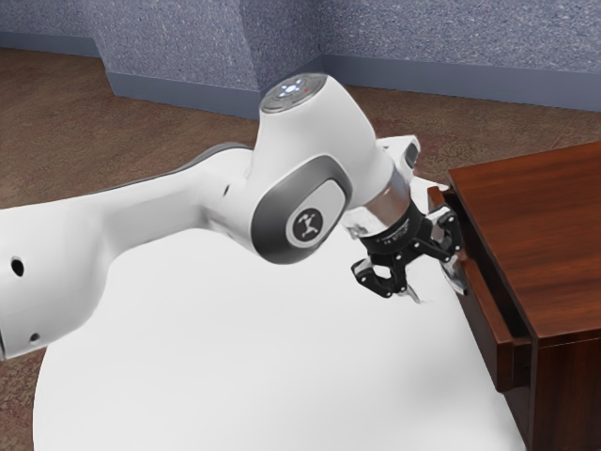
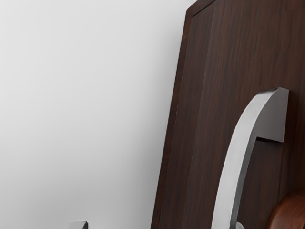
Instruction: Pull the drawer handle with one arm to open the drawer
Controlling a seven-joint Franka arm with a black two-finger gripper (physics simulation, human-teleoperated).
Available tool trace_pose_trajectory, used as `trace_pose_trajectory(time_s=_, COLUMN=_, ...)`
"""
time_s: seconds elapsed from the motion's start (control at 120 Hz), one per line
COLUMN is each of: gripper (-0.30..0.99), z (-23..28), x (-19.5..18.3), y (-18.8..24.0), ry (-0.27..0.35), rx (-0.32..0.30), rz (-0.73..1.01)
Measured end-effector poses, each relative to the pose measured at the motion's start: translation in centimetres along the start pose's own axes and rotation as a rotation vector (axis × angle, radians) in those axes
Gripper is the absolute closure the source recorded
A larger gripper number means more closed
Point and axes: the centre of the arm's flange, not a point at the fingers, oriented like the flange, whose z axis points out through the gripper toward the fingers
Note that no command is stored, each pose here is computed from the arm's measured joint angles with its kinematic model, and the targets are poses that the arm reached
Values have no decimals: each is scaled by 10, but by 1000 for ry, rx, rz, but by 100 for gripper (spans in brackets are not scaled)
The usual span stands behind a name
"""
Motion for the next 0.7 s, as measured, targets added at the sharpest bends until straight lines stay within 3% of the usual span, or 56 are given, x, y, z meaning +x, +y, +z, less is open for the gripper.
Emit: trace_pose_trajectory(time_s=0.7, gripper=38, z=-19, x=21, y=-54, ry=4, rx=30, rz=-64)
